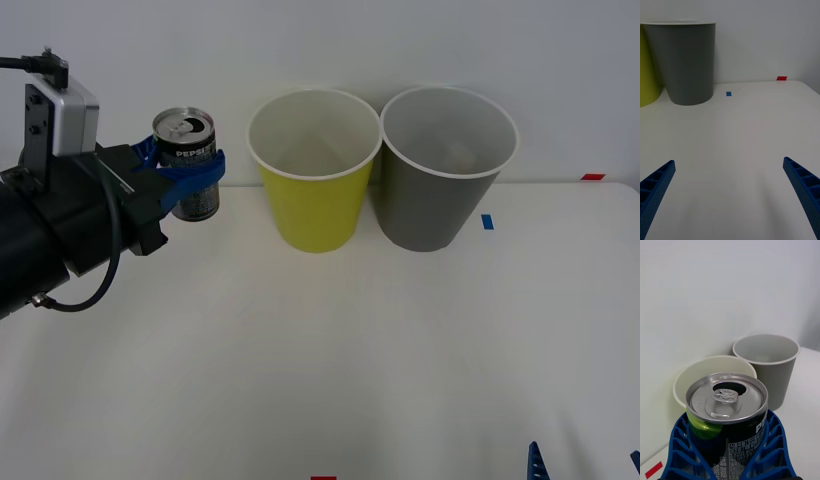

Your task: Put cans in the gray bin and PET bottles in the light green bin.

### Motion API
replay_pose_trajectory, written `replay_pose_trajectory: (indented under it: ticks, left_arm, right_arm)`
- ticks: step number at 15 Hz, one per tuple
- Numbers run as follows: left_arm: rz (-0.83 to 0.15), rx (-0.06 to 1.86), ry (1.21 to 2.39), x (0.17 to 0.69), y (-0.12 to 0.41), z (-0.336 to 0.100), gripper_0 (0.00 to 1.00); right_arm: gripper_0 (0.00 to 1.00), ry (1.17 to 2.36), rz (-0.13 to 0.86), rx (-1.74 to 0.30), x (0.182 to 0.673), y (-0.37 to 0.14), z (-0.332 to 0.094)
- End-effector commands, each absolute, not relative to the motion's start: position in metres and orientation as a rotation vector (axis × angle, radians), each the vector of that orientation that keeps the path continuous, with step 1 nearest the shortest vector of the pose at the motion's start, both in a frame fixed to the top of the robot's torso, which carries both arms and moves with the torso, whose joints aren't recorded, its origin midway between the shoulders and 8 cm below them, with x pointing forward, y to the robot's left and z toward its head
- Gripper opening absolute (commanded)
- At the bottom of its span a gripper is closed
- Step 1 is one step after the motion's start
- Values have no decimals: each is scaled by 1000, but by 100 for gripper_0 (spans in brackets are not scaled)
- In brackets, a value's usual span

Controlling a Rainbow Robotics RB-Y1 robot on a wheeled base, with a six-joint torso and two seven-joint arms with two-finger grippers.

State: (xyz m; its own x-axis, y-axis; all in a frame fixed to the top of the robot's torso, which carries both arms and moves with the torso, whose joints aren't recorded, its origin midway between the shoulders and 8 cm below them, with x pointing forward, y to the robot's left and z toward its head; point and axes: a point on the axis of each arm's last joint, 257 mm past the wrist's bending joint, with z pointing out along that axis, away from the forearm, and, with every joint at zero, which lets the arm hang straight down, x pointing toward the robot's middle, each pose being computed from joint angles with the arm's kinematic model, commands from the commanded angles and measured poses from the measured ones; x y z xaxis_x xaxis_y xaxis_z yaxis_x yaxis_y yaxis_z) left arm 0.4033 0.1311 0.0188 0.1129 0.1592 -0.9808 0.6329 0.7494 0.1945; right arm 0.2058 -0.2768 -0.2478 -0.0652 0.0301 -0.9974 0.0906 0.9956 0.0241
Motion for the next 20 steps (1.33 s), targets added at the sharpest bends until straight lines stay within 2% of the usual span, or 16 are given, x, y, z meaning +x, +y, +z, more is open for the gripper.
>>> replay_pose_trajectory:
  ticks: [1,4,6,8,9,14,20]
  left_arm:
    - [-378,687,1377,407,128,47,0]
    - [-386,695,1349,413,121,63,0]
    - [-431,687,1342,420,112,70,0]
    - [-532,649,1355,430,96,79,0]
    - [-552,635,1364,436,89,85,0]
    - [-562,591,1399,459,53,101,0]
    - [-613,577,1337,506,6,121,0]
  right_arm:
    - [100,1636,-50,93,206,-277,-248]
    - [100,1636,-50,93,206,-277,-248]
    - [100,1636,-50,93,206,-277,-248]
    - [100,1636,-50,93,206,-277,-248]
    - [100,1636,-50,93,206,-277,-248]
    - [100,1636,-50,93,206,-277,-248]
    - [100,1636,-50,93,206,-277,-248]
